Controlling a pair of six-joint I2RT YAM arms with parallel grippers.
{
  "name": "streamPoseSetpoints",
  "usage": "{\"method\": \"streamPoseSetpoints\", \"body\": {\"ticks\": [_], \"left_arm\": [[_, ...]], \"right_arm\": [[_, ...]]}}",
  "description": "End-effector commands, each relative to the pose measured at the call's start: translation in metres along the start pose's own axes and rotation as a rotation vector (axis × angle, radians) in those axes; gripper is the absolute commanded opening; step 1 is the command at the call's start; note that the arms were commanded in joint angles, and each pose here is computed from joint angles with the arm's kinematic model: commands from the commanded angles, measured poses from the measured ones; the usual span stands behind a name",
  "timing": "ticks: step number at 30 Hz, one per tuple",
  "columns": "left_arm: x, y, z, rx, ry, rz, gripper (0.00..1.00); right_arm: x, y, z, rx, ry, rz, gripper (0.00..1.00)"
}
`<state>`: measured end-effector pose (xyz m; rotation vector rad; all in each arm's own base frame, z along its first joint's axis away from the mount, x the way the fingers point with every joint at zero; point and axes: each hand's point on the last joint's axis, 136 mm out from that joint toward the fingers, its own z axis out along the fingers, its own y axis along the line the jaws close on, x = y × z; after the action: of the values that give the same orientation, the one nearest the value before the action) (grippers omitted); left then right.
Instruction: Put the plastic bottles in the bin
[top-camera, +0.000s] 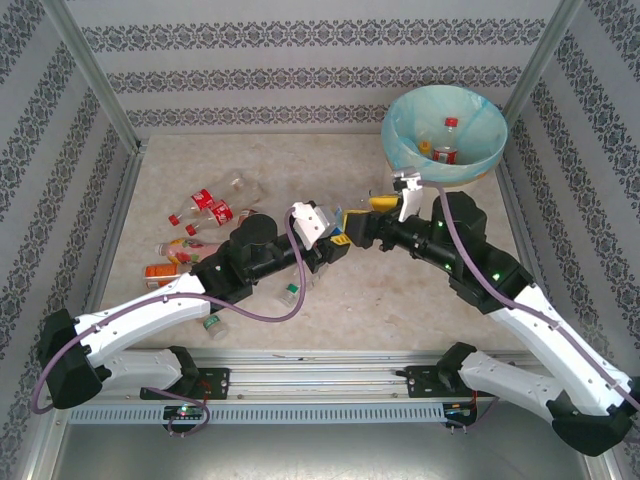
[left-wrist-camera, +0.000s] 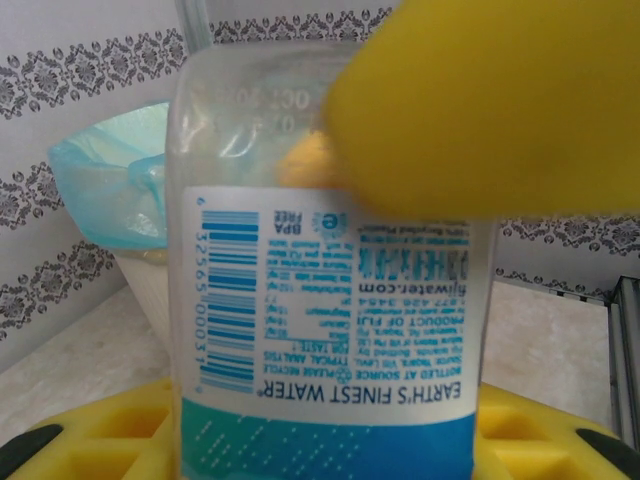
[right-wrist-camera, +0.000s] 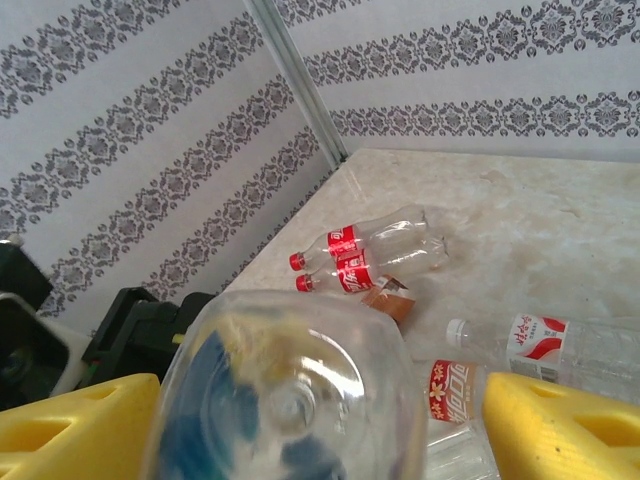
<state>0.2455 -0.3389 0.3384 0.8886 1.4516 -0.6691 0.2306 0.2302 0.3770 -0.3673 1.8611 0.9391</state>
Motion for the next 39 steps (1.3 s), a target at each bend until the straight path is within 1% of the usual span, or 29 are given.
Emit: {"method": "streamPoseSetpoints", "body": {"ticks": [1, 5, 7, 8, 12, 14, 15, 16, 17, 18, 20, 21, 22, 23, 26, 30, 35, 39], "left_arm": [[-0.030, 0.000, -0.008, -0.012, -0.088, 0.040, 0.00], [-0.030, 0.002, -0.008, -0.029, -0.085, 0.048, 0.00], [-0.030, 0.003, -0.008, -0.036, -0.084, 0.050, 0.00], [-0.029, 0.004, -0.007, -0.042, -0.081, 0.048, 0.00], [-0.029, 0.008, -0.007, -0.065, -0.079, 0.044, 0.00], [-0.031, 0.008, -0.008, -0.066, -0.085, 0.044, 0.05], [-0.032, 0.007, -0.008, -0.064, -0.088, 0.044, 0.11], [-0.032, 0.006, -0.009, -0.057, -0.091, 0.047, 0.22], [-0.033, 0.004, -0.010, -0.048, -0.098, 0.052, 0.38], [-0.035, 0.002, -0.011, -0.036, -0.114, 0.057, 0.55], [-0.039, 0.000, -0.015, -0.026, -0.147, 0.066, 0.79], [-0.042, -0.001, -0.018, -0.026, -0.165, 0.068, 0.87], [-0.045, 0.000, -0.020, -0.032, -0.180, 0.072, 0.93], [-0.047, 0.001, -0.022, -0.037, -0.190, 0.074, 0.95], [-0.054, 0.008, -0.028, -0.078, -0.208, 0.075, 1.00], [-0.057, 0.017, -0.036, -0.132, -0.209, 0.066, 1.00], [-0.046, 0.025, -0.033, -0.173, -0.130, 0.024, 1.00], [-0.028, 0.028, -0.024, -0.184, -0.032, -0.016, 1.00]], "right_arm": [[-0.017, 0.006, 0.002, 0.015, -0.051, -0.043, 0.83], [-0.014, 0.009, 0.008, 0.016, -0.035, -0.054, 0.81], [-0.014, 0.010, 0.009, 0.012, -0.030, -0.056, 0.77], [-0.014, 0.010, 0.009, 0.013, -0.030, -0.055, 0.73], [-0.015, 0.011, 0.008, 0.008, -0.033, -0.061, 0.52], [-0.017, 0.014, 0.005, -0.003, -0.039, -0.072, 0.39], [-0.018, 0.015, 0.004, -0.005, -0.042, -0.075, 0.34], [-0.019, 0.015, 0.003, -0.004, -0.048, -0.080, 0.29], [-0.022, 0.015, 0.001, -0.003, -0.056, -0.087, 0.26], [-0.024, 0.016, -0.001, 0.000, -0.064, -0.094, 0.25], [-0.032, 0.015, -0.008, 0.016, -0.095, -0.118, 0.25], [-0.037, 0.014, -0.012, 0.032, -0.114, -0.137, 0.24], [-0.043, 0.014, -0.016, 0.047, -0.132, -0.156, 0.24], [-0.051, 0.013, -0.021, 0.064, -0.151, -0.186, 0.24], [-0.077, 0.004, -0.035, 0.158, -0.209, -0.283, 0.24], [-0.120, -0.019, -0.053, 0.310, -0.285, -0.379, 0.27], [-0.175, -0.060, -0.066, 0.498, -0.364, -0.427, 0.26], [-0.208, -0.114, -0.060, 0.661, -0.361, -0.454, 0.26]]}}
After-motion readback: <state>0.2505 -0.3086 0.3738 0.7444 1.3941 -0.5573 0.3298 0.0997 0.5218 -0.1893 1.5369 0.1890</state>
